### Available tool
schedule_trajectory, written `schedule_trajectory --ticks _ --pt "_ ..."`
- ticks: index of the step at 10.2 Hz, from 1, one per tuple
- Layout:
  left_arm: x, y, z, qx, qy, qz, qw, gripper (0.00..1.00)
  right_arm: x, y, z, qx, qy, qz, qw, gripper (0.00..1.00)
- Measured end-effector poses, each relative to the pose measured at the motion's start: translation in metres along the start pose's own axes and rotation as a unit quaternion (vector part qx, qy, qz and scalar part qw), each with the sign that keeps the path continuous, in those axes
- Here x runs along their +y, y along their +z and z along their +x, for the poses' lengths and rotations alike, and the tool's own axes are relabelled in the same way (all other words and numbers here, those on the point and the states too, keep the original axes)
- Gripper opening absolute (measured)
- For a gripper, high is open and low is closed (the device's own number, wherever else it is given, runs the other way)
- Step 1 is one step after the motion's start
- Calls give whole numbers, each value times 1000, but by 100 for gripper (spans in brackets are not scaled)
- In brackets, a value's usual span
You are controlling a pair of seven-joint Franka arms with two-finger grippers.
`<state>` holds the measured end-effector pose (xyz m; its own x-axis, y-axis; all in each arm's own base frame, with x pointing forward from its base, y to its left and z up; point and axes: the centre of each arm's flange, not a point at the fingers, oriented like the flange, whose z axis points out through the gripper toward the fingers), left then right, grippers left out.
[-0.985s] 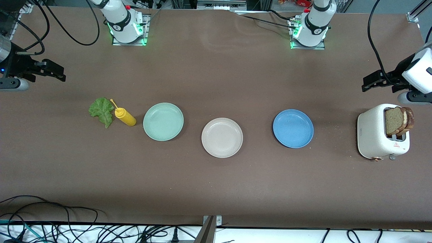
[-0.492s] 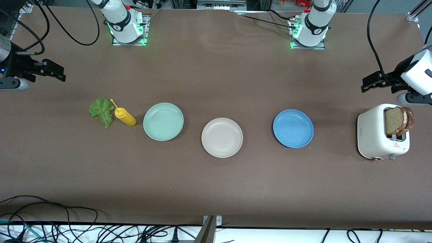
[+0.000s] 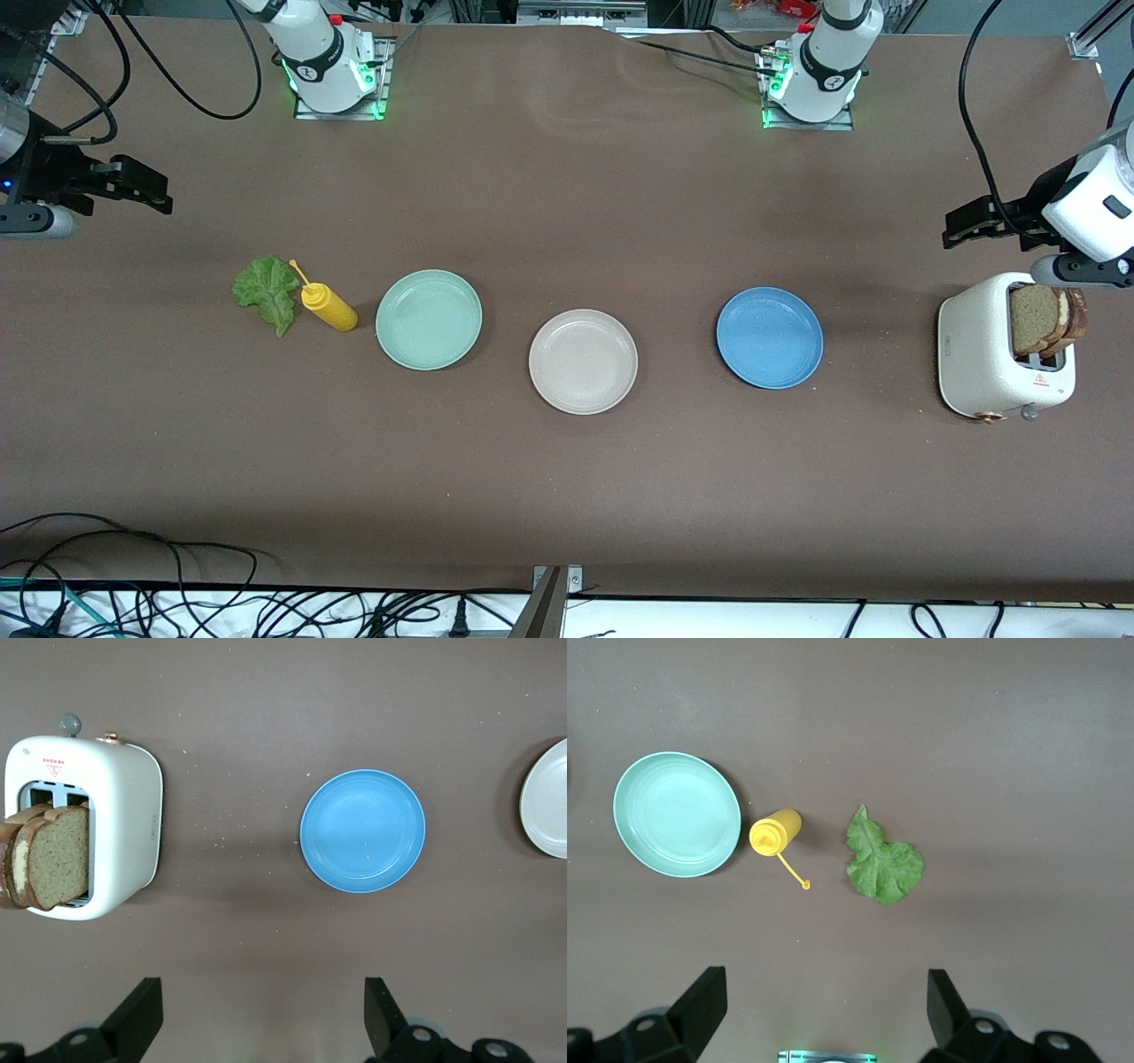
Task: Make sandwich on beige plate with both arms
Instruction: 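Move the left gripper down over the toast slices in the toaster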
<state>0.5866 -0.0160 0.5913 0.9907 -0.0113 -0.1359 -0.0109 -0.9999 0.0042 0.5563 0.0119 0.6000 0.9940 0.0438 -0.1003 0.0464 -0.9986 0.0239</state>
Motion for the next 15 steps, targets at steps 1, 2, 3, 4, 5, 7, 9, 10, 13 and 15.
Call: schedule_trajectory --ticks 1,2,3,4,5,7,9,10,13,15 --pt "0 0 0 0 0 0 1000 100 0 0 0 0 0 0 1000 100" --pt "0 0 0 0 0 0 1000 100 0 0 0 0 0 0 1000 100" --pt "0 0 0 1 0 0 1000 100 0 0 0 0 0 0 1000 100" --pt "0 0 0 1 0 0 1000 100 0 0 0 -1 0 0 1000 100" --pt "0 0 0 1 0 0 1000 100 0 0 0 -1 0 0 1000 100" --pt "0 0 0 1 0 0 1000 100 0 1 -1 -3 0 0 1000 100" --pt "0 0 0 1 0 0 1000 100 0 2 -2 -10 0 0 1000 100" --pt "0 0 0 1 0 0 1000 100 0 2 -2 -11 0 0 1000 100" --pt "0 0 0 1 0 0 1000 100 0 2 -2 -11 0 0 1000 100" --pt "0 0 0 1 0 0 1000 100 -1 2 -2 -11 -1 0 1000 100"
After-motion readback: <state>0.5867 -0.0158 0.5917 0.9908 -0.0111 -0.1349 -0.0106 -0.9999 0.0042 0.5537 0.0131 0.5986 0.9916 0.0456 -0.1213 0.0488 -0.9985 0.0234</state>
